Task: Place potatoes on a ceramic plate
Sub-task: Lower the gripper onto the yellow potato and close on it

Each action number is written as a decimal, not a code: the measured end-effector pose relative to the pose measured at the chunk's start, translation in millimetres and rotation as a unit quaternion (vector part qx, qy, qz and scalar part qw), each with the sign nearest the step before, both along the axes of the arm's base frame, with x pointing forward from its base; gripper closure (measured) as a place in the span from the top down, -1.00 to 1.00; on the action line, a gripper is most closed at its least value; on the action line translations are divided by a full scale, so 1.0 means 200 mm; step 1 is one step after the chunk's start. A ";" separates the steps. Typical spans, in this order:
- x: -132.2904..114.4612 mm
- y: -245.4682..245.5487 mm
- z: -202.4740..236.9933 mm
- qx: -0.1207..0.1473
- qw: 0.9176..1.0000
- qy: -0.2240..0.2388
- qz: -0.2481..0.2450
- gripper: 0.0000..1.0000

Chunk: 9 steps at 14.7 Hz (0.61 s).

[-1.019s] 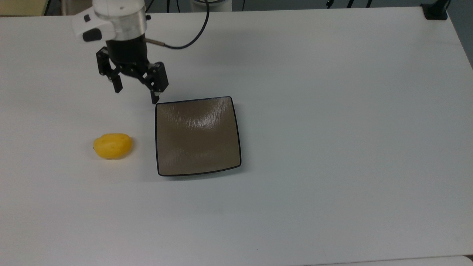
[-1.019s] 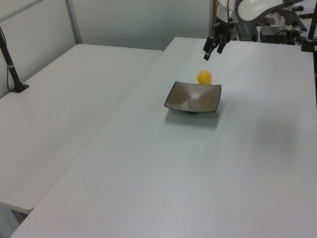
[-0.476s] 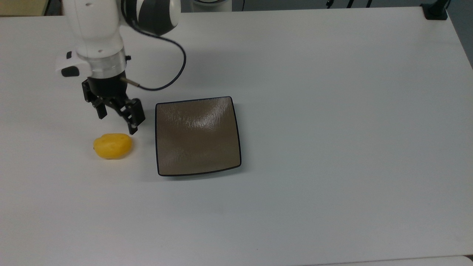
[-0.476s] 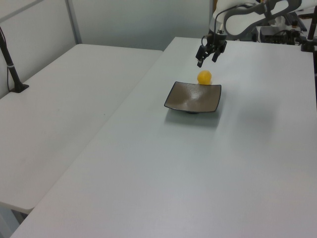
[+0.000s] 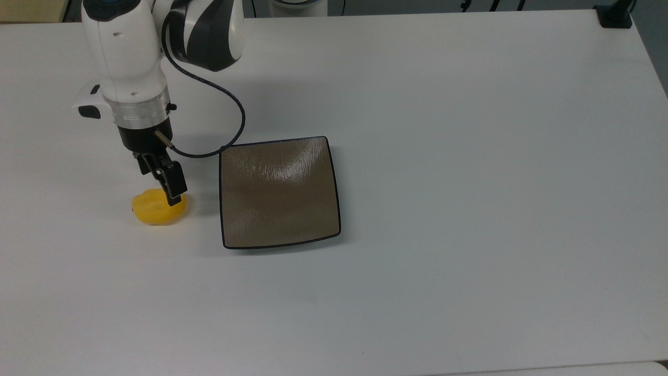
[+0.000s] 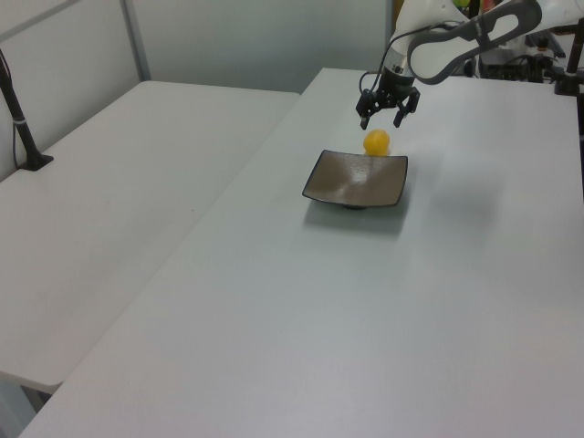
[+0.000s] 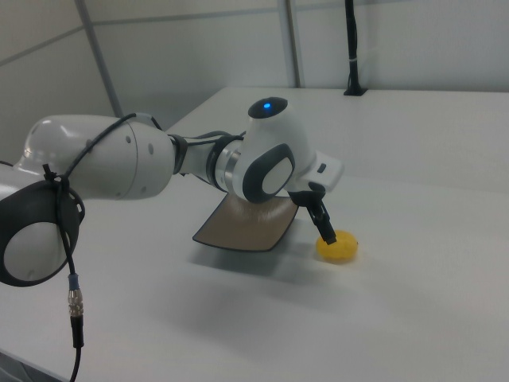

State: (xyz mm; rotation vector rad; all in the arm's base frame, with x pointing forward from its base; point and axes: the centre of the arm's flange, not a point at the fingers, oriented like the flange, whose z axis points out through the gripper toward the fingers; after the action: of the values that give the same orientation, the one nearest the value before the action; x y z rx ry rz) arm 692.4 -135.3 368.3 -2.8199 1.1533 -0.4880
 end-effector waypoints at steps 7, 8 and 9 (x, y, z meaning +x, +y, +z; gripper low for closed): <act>0.05 -0.05 -0.13 0.008 1.000 0.009 -0.023 1.00; 0.05 -0.05 -0.14 0.008 1.000 0.010 -0.024 1.00; 0.06 -0.06 -0.16 0.007 1.000 0.012 -0.024 1.00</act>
State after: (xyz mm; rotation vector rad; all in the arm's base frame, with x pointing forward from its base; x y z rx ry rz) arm 703.5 -147.3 337.1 -2.7993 1.2257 -0.4487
